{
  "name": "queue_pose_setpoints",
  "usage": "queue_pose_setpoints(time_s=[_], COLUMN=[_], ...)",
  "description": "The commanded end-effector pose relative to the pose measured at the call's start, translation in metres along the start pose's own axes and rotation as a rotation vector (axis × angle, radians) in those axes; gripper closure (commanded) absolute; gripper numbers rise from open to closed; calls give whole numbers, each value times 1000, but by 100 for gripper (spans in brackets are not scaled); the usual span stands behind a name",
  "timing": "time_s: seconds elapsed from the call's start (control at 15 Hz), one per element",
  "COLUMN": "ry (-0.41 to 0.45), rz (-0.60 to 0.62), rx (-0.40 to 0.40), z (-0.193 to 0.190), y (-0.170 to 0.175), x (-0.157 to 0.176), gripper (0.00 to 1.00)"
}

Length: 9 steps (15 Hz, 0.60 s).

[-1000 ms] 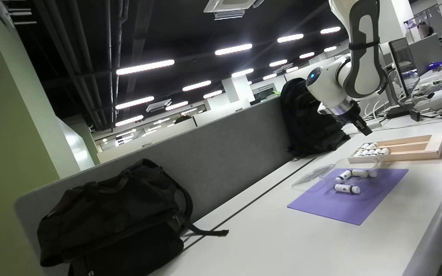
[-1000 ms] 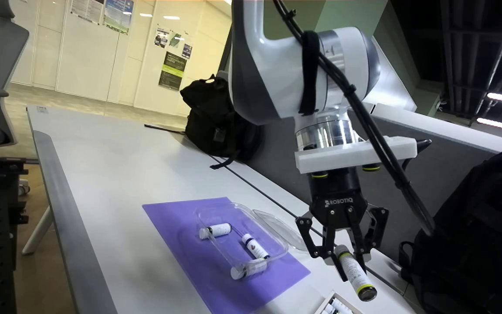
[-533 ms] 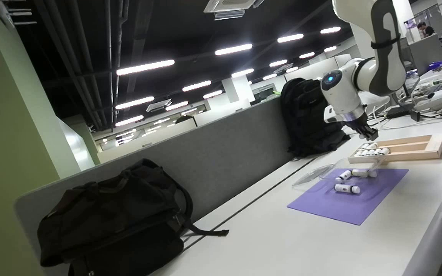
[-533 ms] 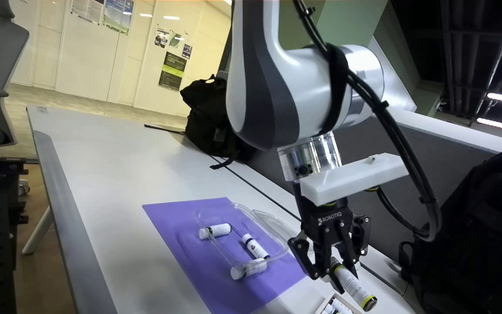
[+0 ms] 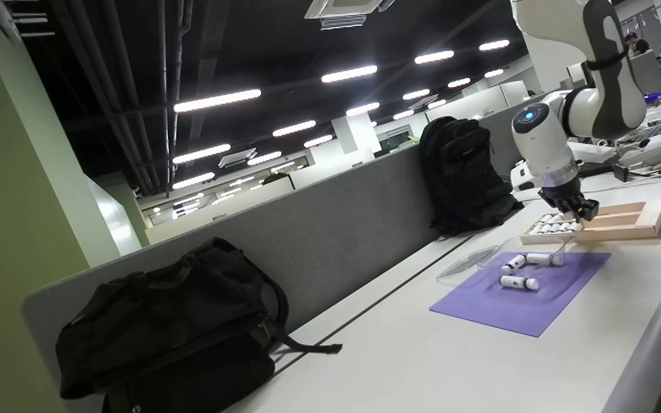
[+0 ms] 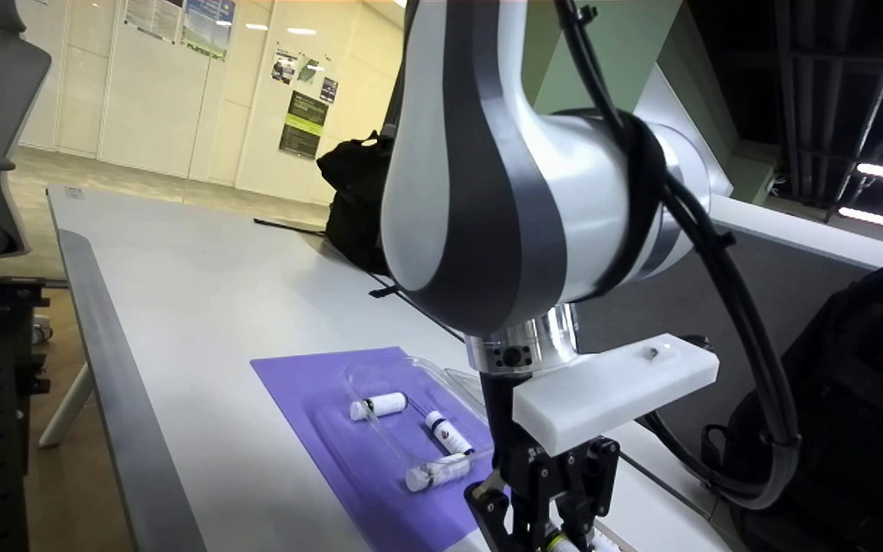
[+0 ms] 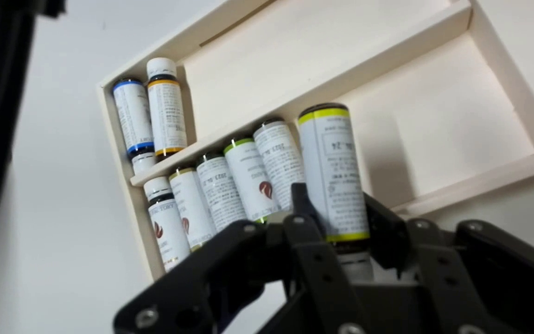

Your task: Take the white object from the table and put it in the bowl then pick one of the white objects from the bowl and place it on the upper segment of the tray

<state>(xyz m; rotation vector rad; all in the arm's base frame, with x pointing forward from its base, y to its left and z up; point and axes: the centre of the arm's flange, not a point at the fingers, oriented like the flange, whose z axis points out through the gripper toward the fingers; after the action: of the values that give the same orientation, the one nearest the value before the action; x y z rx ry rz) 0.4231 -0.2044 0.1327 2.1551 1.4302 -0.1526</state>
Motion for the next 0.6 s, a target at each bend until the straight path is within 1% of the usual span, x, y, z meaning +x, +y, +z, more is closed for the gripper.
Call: queue_pose_setpoints(time_s=[0.0,0.27,0.53], ry=[33,78,64], rz=[7,-4,-1], rx=[3,4,12], z=[3,14,26], y=[-18,-19,-14], x=[-14,-20,-22], gripper=[93,93,93])
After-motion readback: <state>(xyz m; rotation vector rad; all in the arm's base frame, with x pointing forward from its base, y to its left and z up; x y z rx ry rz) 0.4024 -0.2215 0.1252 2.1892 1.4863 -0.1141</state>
